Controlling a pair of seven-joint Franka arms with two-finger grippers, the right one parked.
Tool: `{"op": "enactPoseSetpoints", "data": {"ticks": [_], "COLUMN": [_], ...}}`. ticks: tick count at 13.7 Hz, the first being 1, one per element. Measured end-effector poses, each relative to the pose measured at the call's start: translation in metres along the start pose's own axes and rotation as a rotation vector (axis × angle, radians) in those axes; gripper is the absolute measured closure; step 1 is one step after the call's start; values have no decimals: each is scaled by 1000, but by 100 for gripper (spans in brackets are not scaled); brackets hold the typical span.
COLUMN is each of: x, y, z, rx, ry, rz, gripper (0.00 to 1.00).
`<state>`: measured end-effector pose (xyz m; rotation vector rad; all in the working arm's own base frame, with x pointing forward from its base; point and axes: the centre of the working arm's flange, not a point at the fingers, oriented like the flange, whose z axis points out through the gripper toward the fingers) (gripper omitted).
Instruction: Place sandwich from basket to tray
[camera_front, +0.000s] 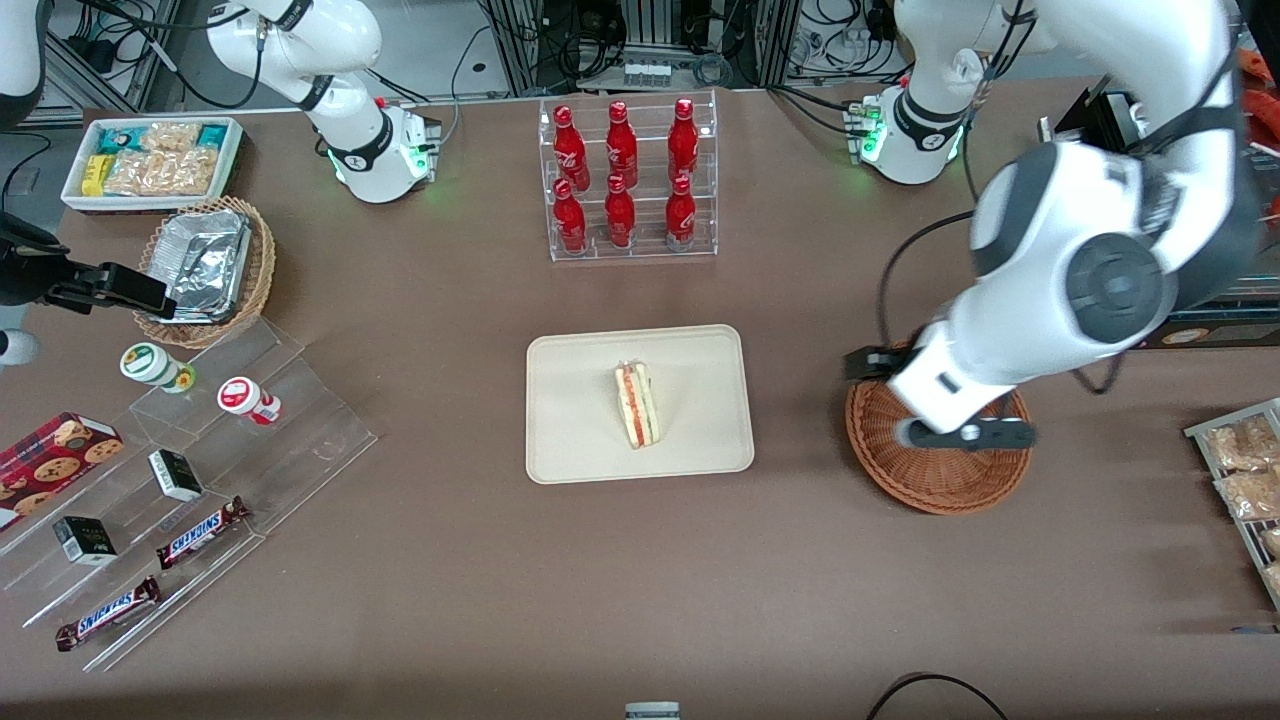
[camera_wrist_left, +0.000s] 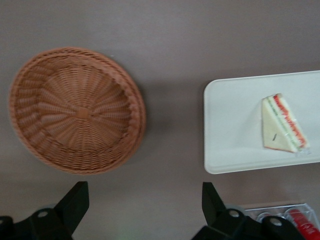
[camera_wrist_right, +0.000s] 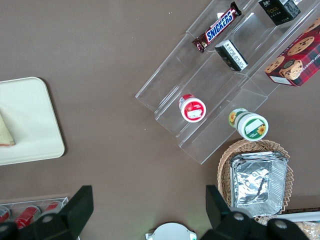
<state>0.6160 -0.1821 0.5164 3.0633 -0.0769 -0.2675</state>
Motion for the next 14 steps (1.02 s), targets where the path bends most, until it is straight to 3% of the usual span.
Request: {"op": "enactPoseSetpoints", "data": {"ticks": [2,7,14], "x": [-16,-63,-89], "y": [-34,-58,-147], "z": [-13,-36,-70], "rx": [6,63,53], "ry": [6,3,9], "rz": [20,7,-41], "gripper": [0,0,0]}}
